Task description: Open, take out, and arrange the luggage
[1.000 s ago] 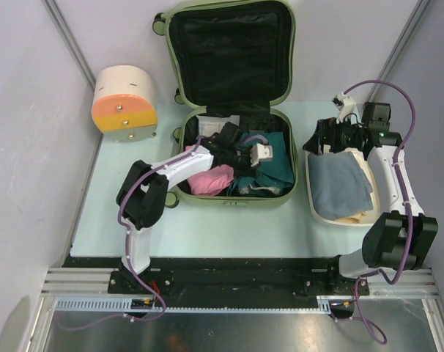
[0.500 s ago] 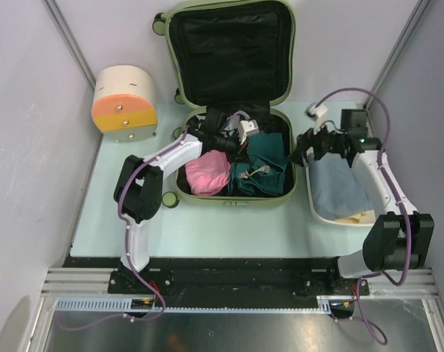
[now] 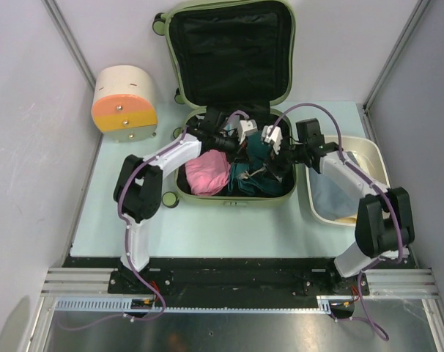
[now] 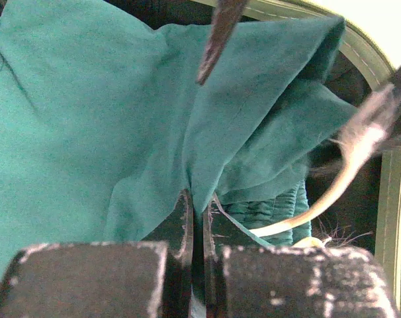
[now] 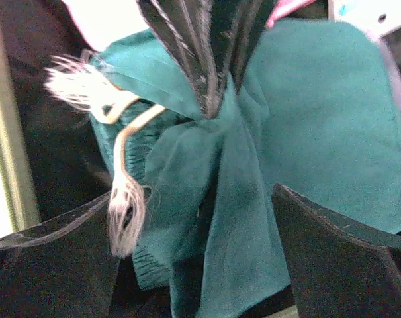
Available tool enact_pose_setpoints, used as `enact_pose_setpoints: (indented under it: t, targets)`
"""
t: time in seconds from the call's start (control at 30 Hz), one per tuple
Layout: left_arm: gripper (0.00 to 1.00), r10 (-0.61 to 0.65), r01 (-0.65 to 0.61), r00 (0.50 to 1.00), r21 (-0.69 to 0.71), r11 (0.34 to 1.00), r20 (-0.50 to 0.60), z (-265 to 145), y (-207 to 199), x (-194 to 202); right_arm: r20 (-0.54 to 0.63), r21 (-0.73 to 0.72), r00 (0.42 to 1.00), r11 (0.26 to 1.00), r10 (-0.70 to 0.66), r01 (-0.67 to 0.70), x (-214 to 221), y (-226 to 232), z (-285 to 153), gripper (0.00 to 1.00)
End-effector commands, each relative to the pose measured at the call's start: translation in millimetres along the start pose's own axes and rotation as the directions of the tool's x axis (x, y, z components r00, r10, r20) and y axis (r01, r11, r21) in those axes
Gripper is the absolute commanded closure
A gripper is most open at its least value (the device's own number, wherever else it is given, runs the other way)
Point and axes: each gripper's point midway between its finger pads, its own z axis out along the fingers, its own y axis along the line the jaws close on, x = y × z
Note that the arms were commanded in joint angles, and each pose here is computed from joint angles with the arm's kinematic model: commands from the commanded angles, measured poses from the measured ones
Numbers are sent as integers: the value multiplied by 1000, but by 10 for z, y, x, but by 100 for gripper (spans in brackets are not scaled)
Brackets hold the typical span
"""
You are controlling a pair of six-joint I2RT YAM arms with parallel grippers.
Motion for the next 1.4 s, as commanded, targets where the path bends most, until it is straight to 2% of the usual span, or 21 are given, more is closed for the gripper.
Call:
enact_pose_setpoints:
  t: [0.0, 0.03, 0.07, 0.1, 0.13, 0.17, 0.2, 0.23, 0.27, 0.3, 0.33, 0.37, 0.43, 0.57, 0.7, 0.87, 1.07, 1.3, 1.37]
  targets:
    - [100, 91, -92, 992, 9, 996, 83, -154, -3, -324, -18, 108, 999, 994, -31, 33, 118, -342, 166, 15]
    - [99, 90, -91, 993, 5, 996, 82, -169, 6, -320, -23, 127, 999, 991, -37, 39, 122, -388, 174, 20]
    - [98, 80, -81, 993, -2, 997, 87, -211, 37, -324, -27, 129, 999, 991, -35, 38, 139, -397, 190, 36]
    - [94, 75, -75, 993, -7, 997, 95, -249, 55, -348, -32, 131, 999, 991, -32, 36, 158, -404, 206, 44]
    - [75, 73, -73, 993, -11, 997, 95, -273, 64, -347, -33, 143, 999, 989, -18, 23, 173, -431, 221, 53]
    - [67, 73, -71, 993, -19, 997, 98, -313, 74, -358, -28, 147, 1000, 989, -10, 14, 173, -445, 237, 78]
    - [58, 84, -82, 992, -30, 996, 98, -346, 81, -368, -32, 160, 999, 987, 7, -2, 202, -478, 251, 93]
    - [46, 113, -109, 988, -49, 993, 109, -440, 60, -450, -9, 186, 999, 982, 38, -35, 161, -531, 255, 100]
    - [40, 116, -111, 988, -54, 992, 100, -477, 44, -383, 4, 208, 998, 976, 62, -61, 164, -596, 237, 100]
    - [28, 172, -166, 980, -65, 984, 98, -526, 18, -396, 13, 235, 996, 968, 88, -89, 168, -661, 228, 100]
    - [7, 222, -213, 970, -90, 973, 99, -637, -34, -459, 49, 261, 989, 955, 136, -144, 137, -736, 235, 100]
    - [2, 234, -227, 969, -93, 969, 79, -668, -72, -329, 68, 283, 982, 940, 177, -190, 165, -831, 195, 100]
    - [0, 346, -337, 937, -124, 933, 53, -777, -127, -314, 93, 293, 967, 921, 238, -255, 180, -956, 202, 100]
    - [0, 424, -424, 905, -120, 898, -21, -782, -158, 24, 146, 298, 908, 858, 392, -418, 209, -1141, 201, 100]
    - [0, 526, -530, 848, -92, 843, -69, -716, -149, 191, 176, 299, 879, 827, 443, -476, 221, -1266, 215, 100]
    - [0, 583, -589, 806, -54, 806, -100, -520, -108, 263, 192, 296, 856, 804, 479, -516, 238, -1375, 230, 100]
    - [0, 548, -553, 832, -65, 831, -83, -295, 50, 252, 182, 288, 861, 812, 475, -508, 274, -1376, 251, 100]
    - [0, 582, -580, 812, -167, 798, -40, -73, 131, 49, 173, 217, 875, 849, 452, -481, 215, -1259, 270, 100]
    - [0, 562, -556, 827, -180, 811, -22, -17, 110, 15, 172, 207, 879, 856, 445, -474, 197, -1240, 258, 100]
